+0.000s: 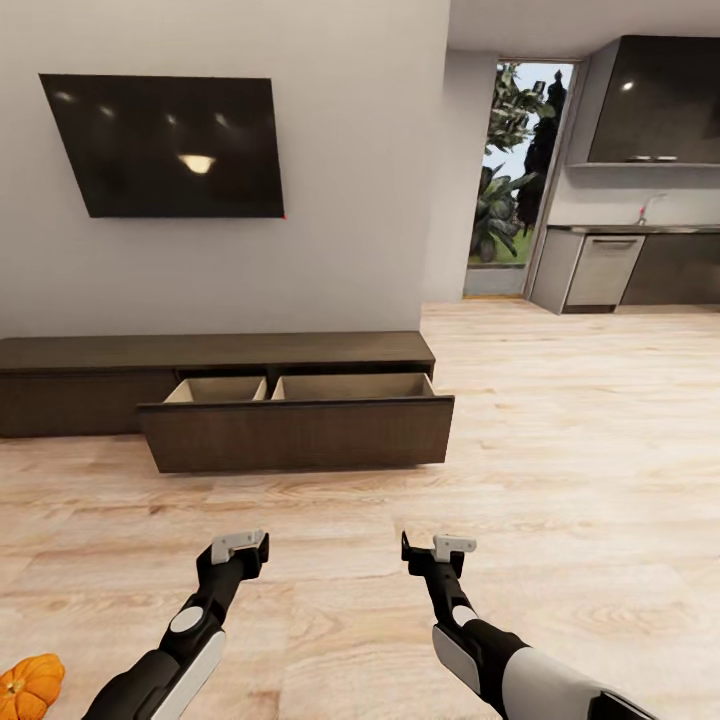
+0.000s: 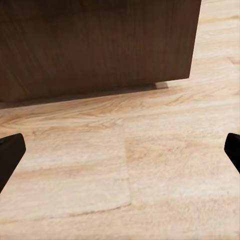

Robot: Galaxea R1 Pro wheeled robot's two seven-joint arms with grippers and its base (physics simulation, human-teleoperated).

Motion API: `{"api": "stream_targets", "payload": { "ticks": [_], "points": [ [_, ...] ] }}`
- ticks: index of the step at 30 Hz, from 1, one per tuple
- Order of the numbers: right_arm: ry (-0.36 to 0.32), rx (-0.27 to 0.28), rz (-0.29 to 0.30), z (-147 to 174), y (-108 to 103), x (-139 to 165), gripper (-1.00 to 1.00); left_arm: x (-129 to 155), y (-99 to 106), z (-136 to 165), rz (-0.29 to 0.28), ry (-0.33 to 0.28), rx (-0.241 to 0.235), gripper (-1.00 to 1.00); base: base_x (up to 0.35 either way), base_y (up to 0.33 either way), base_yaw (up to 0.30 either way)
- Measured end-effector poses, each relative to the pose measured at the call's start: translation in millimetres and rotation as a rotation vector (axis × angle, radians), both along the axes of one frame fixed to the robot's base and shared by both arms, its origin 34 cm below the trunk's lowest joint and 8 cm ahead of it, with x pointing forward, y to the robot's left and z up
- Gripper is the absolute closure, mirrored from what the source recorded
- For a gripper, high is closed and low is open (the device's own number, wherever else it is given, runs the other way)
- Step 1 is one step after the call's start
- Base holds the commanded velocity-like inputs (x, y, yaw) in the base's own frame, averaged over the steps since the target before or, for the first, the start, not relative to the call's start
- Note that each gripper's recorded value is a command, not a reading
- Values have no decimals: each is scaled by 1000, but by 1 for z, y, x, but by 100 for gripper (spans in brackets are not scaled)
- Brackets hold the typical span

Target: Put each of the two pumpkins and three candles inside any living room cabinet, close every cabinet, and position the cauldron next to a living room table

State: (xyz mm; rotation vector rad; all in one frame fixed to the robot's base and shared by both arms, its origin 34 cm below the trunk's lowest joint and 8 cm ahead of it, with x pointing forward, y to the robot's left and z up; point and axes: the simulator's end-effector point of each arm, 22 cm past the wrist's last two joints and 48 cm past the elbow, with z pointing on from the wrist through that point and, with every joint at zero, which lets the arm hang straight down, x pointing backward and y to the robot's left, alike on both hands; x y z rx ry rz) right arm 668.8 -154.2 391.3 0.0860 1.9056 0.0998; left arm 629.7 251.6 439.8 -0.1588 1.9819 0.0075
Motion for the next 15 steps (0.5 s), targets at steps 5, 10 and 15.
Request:
{"api": "stream_targets", "payload": {
  "ticks": [5, 10, 15],
  "points": [
    [3, 3, 1, 0, 3, 0, -100, 0, 0, 0, -1, 1, -3, -100, 0, 0, 0],
    [5, 3, 2, -1, 4, -1, -100, 0, -1, -1, 1, 3, -7, -100, 115, 0, 0],
    [8, 7, -5, -1, 4, -1, -100, 0, -1, -1, 1, 4, -8, -100, 265, 0, 0]
  ]
}}
